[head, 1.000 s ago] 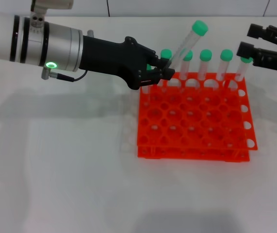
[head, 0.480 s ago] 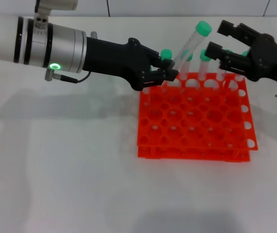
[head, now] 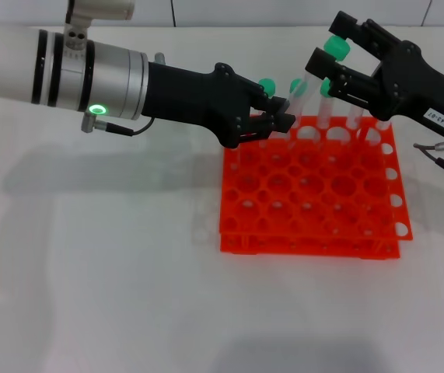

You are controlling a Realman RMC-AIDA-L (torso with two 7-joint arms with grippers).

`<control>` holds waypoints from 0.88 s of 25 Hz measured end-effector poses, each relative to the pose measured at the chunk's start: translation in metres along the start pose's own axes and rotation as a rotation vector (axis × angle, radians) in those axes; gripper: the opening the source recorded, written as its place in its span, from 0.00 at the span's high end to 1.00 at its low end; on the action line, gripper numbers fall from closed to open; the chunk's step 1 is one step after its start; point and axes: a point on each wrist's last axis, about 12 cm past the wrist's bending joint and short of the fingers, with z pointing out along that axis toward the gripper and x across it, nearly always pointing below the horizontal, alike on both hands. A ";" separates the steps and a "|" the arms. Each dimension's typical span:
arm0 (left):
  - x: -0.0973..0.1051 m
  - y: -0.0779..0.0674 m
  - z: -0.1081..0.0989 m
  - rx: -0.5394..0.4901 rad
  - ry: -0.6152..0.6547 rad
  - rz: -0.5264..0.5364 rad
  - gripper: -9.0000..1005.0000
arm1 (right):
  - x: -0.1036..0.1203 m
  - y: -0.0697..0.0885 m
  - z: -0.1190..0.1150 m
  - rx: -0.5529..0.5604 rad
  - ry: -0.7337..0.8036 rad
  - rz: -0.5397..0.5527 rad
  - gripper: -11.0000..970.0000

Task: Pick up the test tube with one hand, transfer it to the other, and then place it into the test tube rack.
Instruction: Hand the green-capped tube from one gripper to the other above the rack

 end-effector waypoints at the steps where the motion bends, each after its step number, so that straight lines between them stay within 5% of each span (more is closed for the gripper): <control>1: 0.000 0.000 0.000 -0.001 0.000 -0.001 0.74 | 0.000 0.000 0.000 0.002 -0.002 -0.001 0.10; 22: 0.001 -0.001 0.003 0.000 -0.003 0.003 0.72 | 0.004 -0.004 -0.003 0.043 0.028 0.013 0.25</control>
